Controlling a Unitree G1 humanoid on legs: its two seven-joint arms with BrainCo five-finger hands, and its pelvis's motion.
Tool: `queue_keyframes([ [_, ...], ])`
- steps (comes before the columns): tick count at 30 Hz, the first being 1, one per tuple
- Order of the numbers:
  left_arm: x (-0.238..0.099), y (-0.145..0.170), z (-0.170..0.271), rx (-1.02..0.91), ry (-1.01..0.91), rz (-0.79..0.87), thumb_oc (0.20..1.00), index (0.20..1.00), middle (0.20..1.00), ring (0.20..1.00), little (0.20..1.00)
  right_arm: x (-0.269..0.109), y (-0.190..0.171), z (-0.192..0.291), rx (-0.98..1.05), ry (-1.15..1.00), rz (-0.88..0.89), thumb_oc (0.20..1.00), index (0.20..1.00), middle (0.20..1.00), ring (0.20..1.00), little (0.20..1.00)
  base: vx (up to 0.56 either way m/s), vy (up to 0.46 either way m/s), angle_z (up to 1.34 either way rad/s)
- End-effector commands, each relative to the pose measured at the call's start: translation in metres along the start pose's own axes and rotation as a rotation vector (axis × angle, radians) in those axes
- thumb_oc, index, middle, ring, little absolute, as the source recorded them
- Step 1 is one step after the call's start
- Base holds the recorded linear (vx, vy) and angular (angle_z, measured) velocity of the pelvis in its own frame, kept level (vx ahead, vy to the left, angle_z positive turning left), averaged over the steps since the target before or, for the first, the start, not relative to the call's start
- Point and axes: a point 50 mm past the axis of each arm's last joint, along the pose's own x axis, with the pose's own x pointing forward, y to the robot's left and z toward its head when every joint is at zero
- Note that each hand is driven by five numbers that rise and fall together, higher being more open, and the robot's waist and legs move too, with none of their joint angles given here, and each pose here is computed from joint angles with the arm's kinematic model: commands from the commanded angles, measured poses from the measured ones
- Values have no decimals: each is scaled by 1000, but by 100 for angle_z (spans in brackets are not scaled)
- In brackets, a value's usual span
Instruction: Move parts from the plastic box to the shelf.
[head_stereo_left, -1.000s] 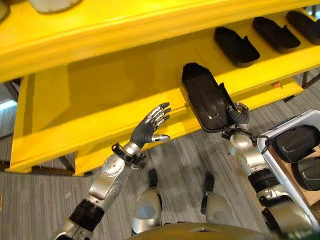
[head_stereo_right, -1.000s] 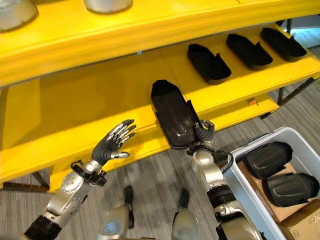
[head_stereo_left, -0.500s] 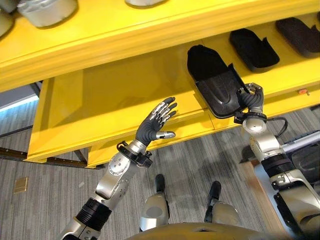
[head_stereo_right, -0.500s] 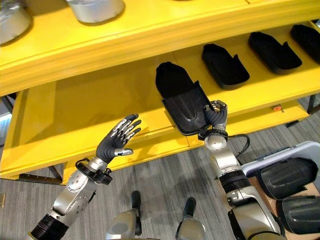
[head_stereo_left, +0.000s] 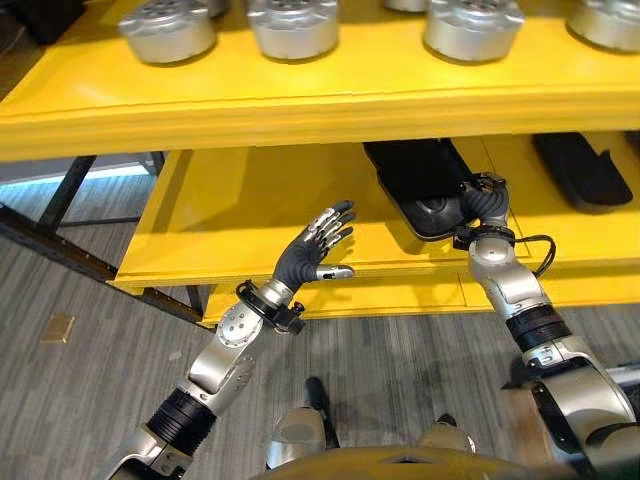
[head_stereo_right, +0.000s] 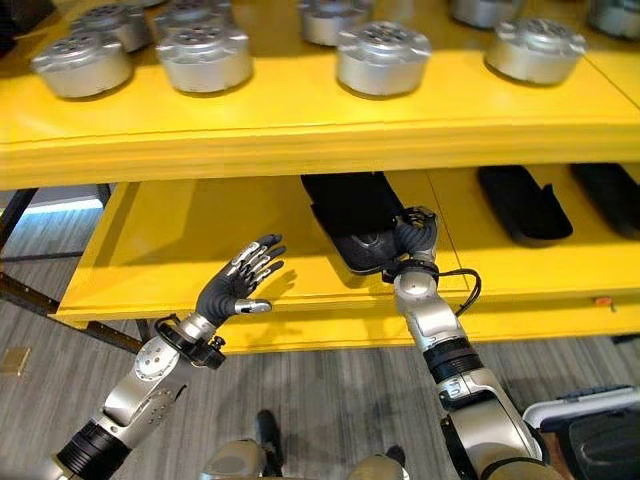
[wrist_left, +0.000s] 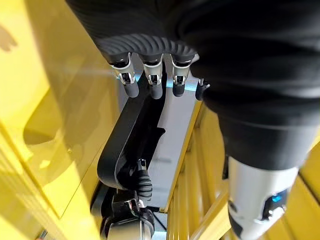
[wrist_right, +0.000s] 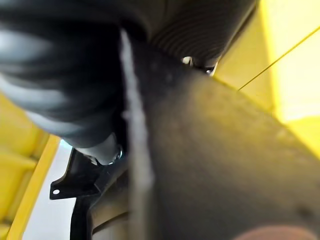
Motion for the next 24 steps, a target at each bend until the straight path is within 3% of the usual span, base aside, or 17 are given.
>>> queue_keyframes([
  [1,8,-7,8,-30,-64,-29,1000,1000,1000,1000,1000,19,-16,36,71,-131,-94,200,200,200,200,200,108,119,28],
  [7,5,-6,6,-55,-60,-47,1000,1000,1000,1000,1000,24,-31,23,110,-50,-200,200,200,200,200,200,45,-242,46],
  [11,9,-7,16,-126,-155,-25,1000,1000,1000,1000,1000,35,-42,30,146,-28,-227,200,200,200,200,200,-108,-159,72],
  [24,4,-5,17,-137,-177,72,1000,1000,1000,1000,1000,38,-55,17,126,37,-300,200,200,200,200,200,32,2,-6],
])
